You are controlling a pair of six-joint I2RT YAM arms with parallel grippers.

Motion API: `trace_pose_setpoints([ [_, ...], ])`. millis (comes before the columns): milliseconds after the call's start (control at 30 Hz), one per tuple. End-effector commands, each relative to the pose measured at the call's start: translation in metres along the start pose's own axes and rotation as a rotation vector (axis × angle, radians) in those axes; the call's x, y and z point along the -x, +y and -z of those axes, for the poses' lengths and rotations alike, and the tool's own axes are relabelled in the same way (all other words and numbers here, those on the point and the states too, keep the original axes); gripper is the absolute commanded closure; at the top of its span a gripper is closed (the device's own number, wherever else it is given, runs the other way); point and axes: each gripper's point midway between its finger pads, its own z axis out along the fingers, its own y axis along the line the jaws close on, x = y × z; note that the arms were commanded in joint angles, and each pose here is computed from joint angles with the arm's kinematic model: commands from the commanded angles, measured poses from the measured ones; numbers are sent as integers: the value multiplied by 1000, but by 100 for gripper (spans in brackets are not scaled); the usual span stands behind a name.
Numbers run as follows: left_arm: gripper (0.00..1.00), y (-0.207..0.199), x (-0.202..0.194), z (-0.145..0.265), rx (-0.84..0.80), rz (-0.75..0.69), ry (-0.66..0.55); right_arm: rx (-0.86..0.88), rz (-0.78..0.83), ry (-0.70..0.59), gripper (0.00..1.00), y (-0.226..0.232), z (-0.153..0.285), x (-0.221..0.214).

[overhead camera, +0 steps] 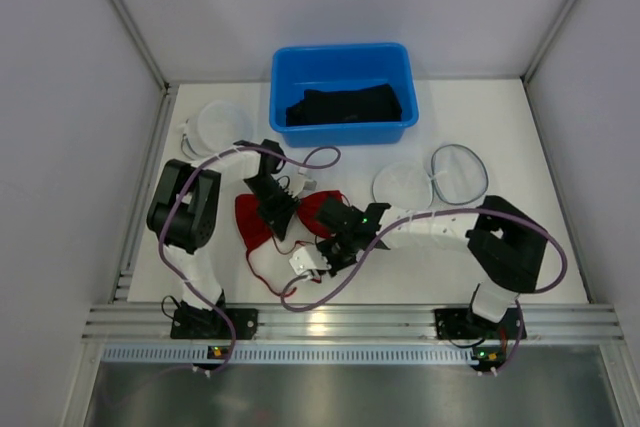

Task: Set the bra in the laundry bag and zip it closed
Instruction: Adjust the bra at the center of the board.

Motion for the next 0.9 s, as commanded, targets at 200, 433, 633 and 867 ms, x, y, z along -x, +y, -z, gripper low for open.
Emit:
trace_pose_setpoints([
  [200, 67, 26, 7, -3, 71, -18, 3, -6, 56, -42, 100, 16, 38, 5],
  [433, 60, -2, 38, 31, 21, -70, -178, -69, 7, -11, 55, -7, 30, -2],
  [633, 55, -22, 60, 89, -5, -67, -408, -199, -106, -64, 42, -24, 67, 4],
  [867, 53, -3, 37, 123, 17, 167, -530, -303, -410, -101, 41, -38, 115, -28],
])
